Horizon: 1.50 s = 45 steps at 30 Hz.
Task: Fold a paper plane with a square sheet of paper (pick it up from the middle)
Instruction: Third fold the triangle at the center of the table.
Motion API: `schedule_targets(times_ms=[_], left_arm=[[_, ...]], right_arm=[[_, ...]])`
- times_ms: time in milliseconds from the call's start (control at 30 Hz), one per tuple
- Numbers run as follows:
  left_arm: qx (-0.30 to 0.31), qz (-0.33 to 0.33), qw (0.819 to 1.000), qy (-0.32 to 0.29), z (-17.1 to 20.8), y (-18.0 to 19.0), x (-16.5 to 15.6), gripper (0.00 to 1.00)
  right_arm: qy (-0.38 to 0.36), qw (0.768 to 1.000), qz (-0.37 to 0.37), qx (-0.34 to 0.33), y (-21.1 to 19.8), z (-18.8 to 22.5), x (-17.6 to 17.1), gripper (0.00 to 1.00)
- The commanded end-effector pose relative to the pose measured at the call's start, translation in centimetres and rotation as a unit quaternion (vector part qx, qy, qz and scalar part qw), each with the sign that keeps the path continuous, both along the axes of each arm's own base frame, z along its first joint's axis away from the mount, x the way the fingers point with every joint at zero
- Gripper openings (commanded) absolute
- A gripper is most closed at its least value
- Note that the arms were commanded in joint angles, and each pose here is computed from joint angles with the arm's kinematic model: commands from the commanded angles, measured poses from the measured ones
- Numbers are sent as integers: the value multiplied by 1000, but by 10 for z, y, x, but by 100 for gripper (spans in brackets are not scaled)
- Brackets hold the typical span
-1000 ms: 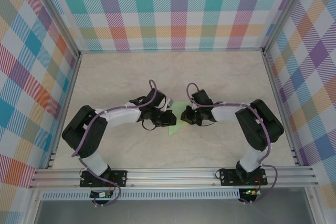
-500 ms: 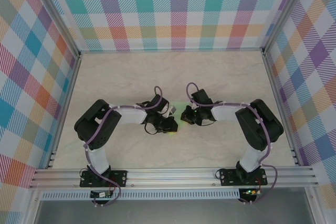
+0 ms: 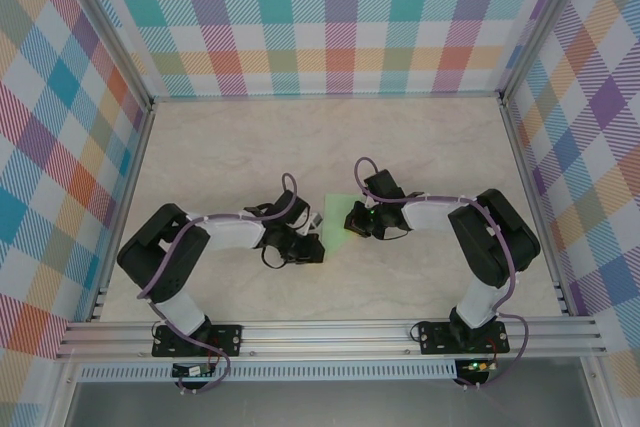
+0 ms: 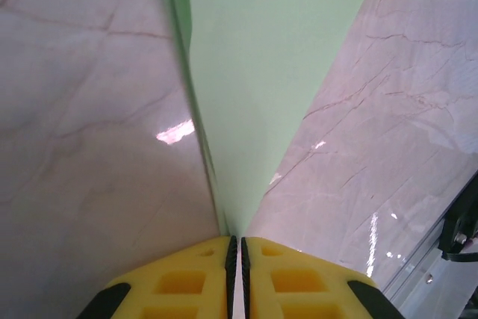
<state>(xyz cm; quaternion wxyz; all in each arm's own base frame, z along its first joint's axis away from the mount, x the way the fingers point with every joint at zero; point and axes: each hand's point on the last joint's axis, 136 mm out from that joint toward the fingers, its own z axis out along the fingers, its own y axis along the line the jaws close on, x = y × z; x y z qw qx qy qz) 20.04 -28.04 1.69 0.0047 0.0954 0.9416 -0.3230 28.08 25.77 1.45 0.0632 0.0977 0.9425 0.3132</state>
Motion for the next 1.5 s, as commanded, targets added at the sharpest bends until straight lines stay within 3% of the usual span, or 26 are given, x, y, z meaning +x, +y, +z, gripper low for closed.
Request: schedule_targets(times_ms=[0, 367, 500, 700, 1100, 1467], left_arm=[[48, 10, 999, 24, -10, 27, -17, 13], [-44, 48, 996, -63, 64, -12, 33, 19], [-38, 46, 997, -57, 52, -26, 50, 17], [22, 59, 997, -51, 13, -23, 69, 9], [95, 53, 993, -40, -22, 5, 55, 3], [102, 44, 993, -39, -21, 7, 53, 2]], right_arm=[[39, 997, -7, -67, -25, -28, -16, 8], [33, 998, -13, -47, -18, -20, -12, 9], [30, 999, -12, -38, -13, -15, -9, 10], [16, 1000, -9, -18, -4, -4, 0, 11], [-47, 998, 6, 39, 8, 39, -2, 11], [-10, 999, -4, 33, 19, -3, -21, 8]])
